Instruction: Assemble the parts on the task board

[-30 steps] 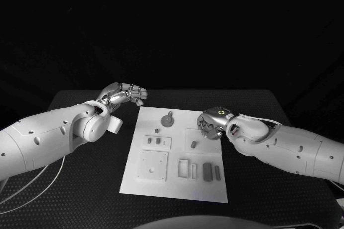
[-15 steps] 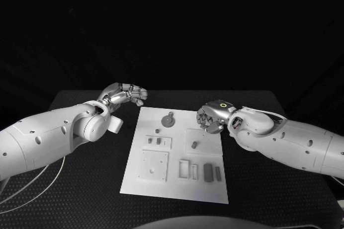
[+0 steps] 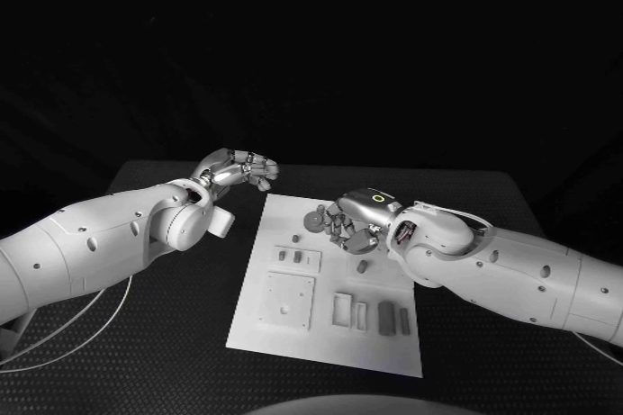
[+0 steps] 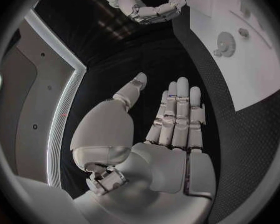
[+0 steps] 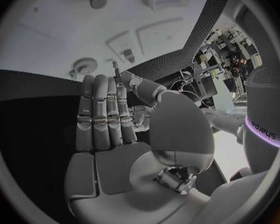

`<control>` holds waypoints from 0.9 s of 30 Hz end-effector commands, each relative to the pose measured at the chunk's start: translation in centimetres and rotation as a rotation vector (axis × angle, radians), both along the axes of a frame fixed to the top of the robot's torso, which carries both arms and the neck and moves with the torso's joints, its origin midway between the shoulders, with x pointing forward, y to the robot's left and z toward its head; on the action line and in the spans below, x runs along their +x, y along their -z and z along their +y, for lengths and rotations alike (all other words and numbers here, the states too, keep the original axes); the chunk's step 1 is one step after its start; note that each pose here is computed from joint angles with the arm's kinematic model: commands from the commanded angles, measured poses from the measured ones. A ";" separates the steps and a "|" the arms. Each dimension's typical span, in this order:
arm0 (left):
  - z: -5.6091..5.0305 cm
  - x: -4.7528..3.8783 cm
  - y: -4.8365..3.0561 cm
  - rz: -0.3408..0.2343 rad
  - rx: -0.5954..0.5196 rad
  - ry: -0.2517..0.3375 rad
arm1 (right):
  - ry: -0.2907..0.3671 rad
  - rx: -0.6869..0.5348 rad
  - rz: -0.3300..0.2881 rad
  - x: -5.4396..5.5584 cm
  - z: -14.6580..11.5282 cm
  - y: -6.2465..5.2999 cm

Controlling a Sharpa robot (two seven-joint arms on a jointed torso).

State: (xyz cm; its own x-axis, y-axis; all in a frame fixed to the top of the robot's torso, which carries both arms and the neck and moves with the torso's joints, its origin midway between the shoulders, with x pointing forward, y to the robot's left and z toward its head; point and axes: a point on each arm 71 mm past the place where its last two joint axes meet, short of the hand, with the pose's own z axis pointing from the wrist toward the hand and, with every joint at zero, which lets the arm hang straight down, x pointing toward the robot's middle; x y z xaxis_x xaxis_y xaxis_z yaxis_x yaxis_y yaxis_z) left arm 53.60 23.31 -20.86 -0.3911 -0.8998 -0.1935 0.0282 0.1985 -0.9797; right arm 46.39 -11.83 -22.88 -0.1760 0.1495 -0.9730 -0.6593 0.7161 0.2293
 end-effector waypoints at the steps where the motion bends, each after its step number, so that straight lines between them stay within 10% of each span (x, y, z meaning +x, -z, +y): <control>1: -0.4 0.13 -0.20 -0.015 -0.016 0.003 | -0.040 0.009 -0.001 -0.3 1.5 0.1; 27: -1.4 0.37 -0.22 -0.014 -0.025 0.017 | -0.181 -0.055 0.068 -4.3 6.5 5.7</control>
State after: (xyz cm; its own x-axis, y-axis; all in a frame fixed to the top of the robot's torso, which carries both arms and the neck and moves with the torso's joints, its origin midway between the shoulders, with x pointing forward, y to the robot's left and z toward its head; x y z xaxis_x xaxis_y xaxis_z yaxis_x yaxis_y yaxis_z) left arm 53.94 22.08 -20.84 -0.4000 -0.8976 -0.1854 0.0339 0.1876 -0.9817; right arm 42.25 -5.48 -28.48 -0.2704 0.0728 -0.9600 -0.7463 0.6141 0.2568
